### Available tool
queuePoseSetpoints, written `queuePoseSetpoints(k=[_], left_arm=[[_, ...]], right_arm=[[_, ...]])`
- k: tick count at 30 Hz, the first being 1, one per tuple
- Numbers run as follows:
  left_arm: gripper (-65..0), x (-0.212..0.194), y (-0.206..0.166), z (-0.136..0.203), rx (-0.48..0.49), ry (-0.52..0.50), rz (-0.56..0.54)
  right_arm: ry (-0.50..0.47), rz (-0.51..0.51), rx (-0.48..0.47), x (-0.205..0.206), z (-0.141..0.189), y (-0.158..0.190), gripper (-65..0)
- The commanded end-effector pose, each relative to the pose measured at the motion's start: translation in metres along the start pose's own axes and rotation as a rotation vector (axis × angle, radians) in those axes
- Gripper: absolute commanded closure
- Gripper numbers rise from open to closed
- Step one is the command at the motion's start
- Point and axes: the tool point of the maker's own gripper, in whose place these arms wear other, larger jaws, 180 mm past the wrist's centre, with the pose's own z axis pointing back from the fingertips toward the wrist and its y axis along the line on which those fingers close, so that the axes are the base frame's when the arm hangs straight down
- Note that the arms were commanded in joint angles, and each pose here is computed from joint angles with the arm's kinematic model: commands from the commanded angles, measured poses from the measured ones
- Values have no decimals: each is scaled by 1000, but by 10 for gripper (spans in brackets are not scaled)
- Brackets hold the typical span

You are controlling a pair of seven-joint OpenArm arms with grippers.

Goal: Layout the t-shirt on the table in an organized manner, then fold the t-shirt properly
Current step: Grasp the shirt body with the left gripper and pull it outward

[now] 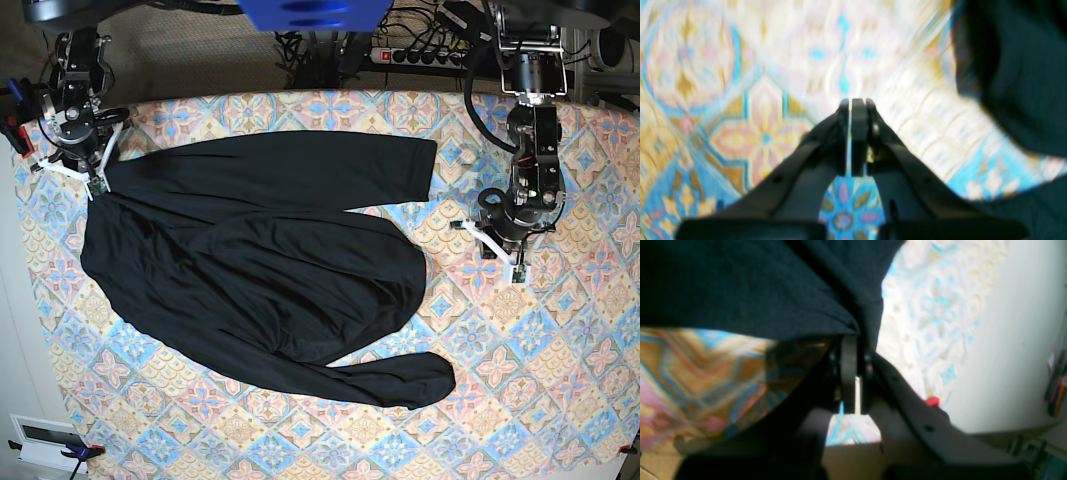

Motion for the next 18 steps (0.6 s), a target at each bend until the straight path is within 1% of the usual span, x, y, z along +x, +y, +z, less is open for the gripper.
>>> queuePoseSetpoints(k=[1, 5, 8, 10, 12, 14, 16, 18], left_arm=[[-15, 29, -1, 2, 2, -72, 1], [-48, 46, -17, -1, -25, -103, 20], [-105, 52, -30, -11, -57, -102, 61], [-142, 50, -36, -19, -69, -83, 79], [-175, 45, -51, -29, -98, -50, 55], [-198, 40, -70, -36, -133, -17, 5], [-212, 29, -84, -42, -157, 21, -32], [-216, 28, -96, -45, -176, 31, -60]], right_arm=[[-22, 9, -32, 7, 3, -11, 0], [-20, 10, -32, 6, 3, -11, 0], [-28, 12, -32, 9, 3, -11, 0], [-28, 13, -31, 10, 3, -11, 0], [-28, 14, -30, 10, 3, -10, 0], [-30, 14, -30, 10, 3, -10, 0], [-31, 14, -30, 11, 3, -10, 0], [-33, 15, -30, 11, 3, -10, 0]])
